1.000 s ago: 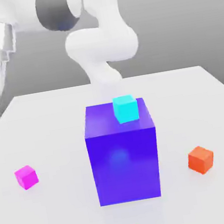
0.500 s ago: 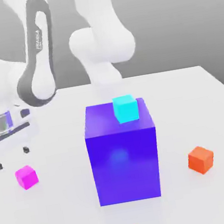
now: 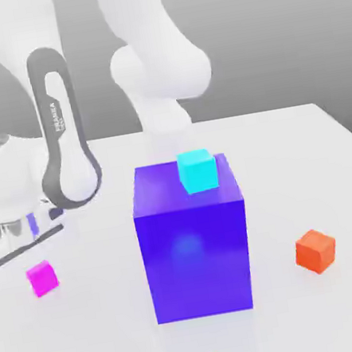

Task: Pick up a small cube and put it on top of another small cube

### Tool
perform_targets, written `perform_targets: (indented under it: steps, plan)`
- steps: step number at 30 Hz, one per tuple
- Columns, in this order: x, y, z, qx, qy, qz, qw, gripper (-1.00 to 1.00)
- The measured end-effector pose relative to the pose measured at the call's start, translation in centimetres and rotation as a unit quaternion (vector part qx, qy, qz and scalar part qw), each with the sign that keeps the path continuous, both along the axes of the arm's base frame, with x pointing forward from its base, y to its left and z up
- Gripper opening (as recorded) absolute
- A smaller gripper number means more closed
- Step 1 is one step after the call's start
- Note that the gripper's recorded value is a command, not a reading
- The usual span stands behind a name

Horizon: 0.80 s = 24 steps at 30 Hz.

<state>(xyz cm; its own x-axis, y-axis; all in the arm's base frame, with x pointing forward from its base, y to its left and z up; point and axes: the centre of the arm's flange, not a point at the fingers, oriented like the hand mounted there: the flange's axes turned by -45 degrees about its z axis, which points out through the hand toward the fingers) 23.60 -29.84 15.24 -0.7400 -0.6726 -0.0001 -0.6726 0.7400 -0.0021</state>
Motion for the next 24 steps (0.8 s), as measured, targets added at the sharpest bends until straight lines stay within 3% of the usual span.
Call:
perform_targets:
  steps: [4, 11, 16, 23, 24]
  plan:
    - [0.7, 0.3, 3.4, 0.000, 0.000, 0.018, 1.000, -1.00]
    - [13.3, 6.8, 5.4, 0.001, 0.005, 0.320, 0.948, -1.00]
    - [20.8, 14.5, 6.7, 0.001, 0.005, 0.516, 0.857, -1.00]
    - [28.6, 28.0, 5.0, 0.000, 0.000, 0.739, 0.673, -1.00]
    - [28.9, 28.7, 3.6, -0.001, 0.000, 0.749, 0.662, 1.00]
